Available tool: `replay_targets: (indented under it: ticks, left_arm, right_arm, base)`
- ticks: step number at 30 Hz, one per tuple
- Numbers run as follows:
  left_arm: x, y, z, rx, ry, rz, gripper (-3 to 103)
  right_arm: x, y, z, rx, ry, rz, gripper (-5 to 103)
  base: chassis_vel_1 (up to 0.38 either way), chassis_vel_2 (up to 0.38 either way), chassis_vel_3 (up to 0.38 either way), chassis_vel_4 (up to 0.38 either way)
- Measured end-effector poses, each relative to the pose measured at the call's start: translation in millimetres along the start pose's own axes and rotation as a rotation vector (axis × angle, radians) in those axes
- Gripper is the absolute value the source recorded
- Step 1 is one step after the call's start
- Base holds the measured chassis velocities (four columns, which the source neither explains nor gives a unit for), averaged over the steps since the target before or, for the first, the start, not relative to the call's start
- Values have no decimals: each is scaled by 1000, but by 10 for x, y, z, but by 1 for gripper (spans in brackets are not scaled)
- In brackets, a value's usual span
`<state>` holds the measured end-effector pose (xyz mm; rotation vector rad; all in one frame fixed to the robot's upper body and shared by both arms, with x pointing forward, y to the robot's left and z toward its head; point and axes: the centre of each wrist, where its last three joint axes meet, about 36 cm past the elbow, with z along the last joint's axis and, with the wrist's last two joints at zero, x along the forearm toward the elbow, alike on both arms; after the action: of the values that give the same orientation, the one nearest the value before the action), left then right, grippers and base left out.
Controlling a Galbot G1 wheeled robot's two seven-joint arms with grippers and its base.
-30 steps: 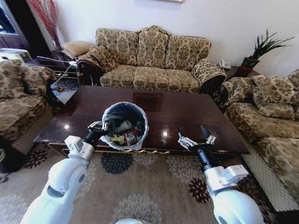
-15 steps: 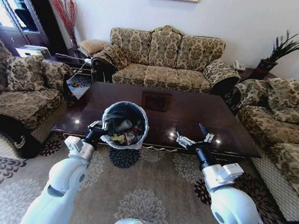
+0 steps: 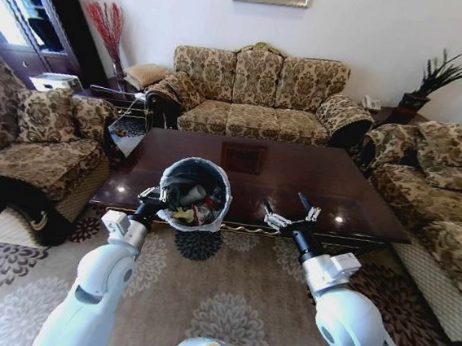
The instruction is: Move to the front of the table and place the trash on the table into the trash bin.
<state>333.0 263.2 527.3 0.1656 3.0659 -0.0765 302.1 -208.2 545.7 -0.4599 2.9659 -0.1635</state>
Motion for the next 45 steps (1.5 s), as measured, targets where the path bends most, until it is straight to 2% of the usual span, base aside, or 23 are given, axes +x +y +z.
replay_targets:
  ticks: [14, 33, 36, 38, 39, 40, 42, 45]
  left_arm:
    - [4, -5, -15, -2, -1, -1, 3]
    - [16, -5, -7, 1, 0, -8, 3]
    - [26, 32, 22, -12, 8, -33, 3]
    - [50, 122, 72, -35, 25, -87, 3]
    - [95, 220, 117, -48, 43, -139, 3]
    - [95, 220, 117, -48, 43, -139, 3]
    - [208, 357, 193, -56, 79, -181, 3]
    - [342, 474, 339, -61, 112, -194, 3]
  right_arm:
    - [8, 32, -24, 9, 22, 4, 100]
    - [15, -7, 19, -12, -15, 24, 100]
    - [20, -12, 31, -14, -13, 28, 100]
    - [22, -15, 40, -16, -13, 33, 100]
    - [20, -21, 53, -18, -12, 38, 100]
    - [20, -21, 53, -18, -12, 38, 100]
    - [14, -31, 68, -20, -12, 46, 100]
    - [5, -38, 78, -22, -12, 51, 100]
  base:
    - [259, 221, -257, -206]
    - [158, -185, -167, 191]
    - [74, -65, -102, 56]
    - [-17, 11, -6, -32]
    - [-27, 51, 52, -47]
    - [-27, 51, 52, -47]
    - [-37, 57, 76, -41]
    - [-28, 55, 15, -21]
